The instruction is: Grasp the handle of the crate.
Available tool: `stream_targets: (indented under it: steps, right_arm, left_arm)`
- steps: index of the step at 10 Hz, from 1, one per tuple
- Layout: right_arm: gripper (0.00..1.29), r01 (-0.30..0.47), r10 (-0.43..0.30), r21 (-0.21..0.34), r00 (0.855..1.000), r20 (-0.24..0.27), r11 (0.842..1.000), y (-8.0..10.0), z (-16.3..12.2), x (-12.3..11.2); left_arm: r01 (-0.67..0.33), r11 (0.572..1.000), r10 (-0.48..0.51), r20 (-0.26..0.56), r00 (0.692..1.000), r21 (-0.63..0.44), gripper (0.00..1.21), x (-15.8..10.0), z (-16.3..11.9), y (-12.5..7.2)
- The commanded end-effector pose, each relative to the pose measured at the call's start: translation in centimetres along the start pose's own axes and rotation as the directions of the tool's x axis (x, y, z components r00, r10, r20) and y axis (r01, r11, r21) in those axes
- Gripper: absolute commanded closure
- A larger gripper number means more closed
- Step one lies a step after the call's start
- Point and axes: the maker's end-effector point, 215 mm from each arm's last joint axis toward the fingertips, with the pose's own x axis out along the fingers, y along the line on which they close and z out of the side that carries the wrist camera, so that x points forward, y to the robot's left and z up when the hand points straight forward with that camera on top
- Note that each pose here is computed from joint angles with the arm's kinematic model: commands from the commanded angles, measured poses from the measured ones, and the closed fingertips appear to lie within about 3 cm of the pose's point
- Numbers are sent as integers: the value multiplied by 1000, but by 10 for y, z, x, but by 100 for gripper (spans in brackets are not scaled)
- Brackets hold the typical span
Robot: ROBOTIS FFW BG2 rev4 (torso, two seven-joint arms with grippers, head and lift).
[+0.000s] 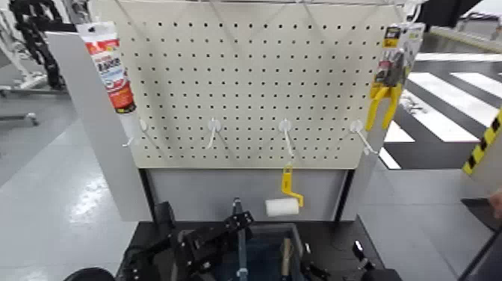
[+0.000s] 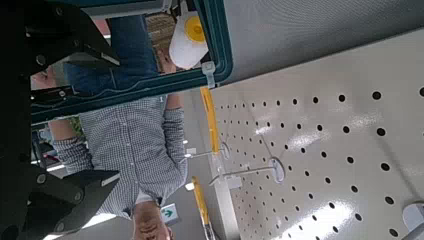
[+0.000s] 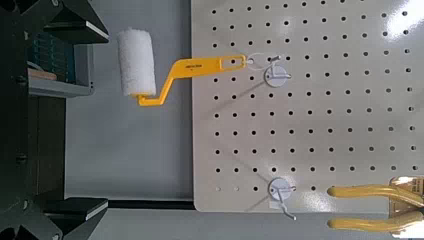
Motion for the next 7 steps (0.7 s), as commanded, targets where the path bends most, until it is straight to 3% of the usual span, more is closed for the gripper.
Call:
stream_targets:
  steps: [1, 2, 7]
  right_arm:
    - [15, -3, 3, 2, 1000, 4, 1000, 0, 1, 1]
    - [15, -4, 4, 3, 1000, 2, 1000, 1, 0, 1]
    - [15, -3, 3, 9, 1000, 0, 1000, 0, -1, 1]
  left_arm:
    - [-2, 1000, 2, -9, 1000, -18, 108, -2, -2, 2]
    - [-1, 1000, 1, -9, 1000, -23, 118, -2, -2, 2]
    - [7, 999, -8, -21, 1000, -54, 118, 0, -13, 4]
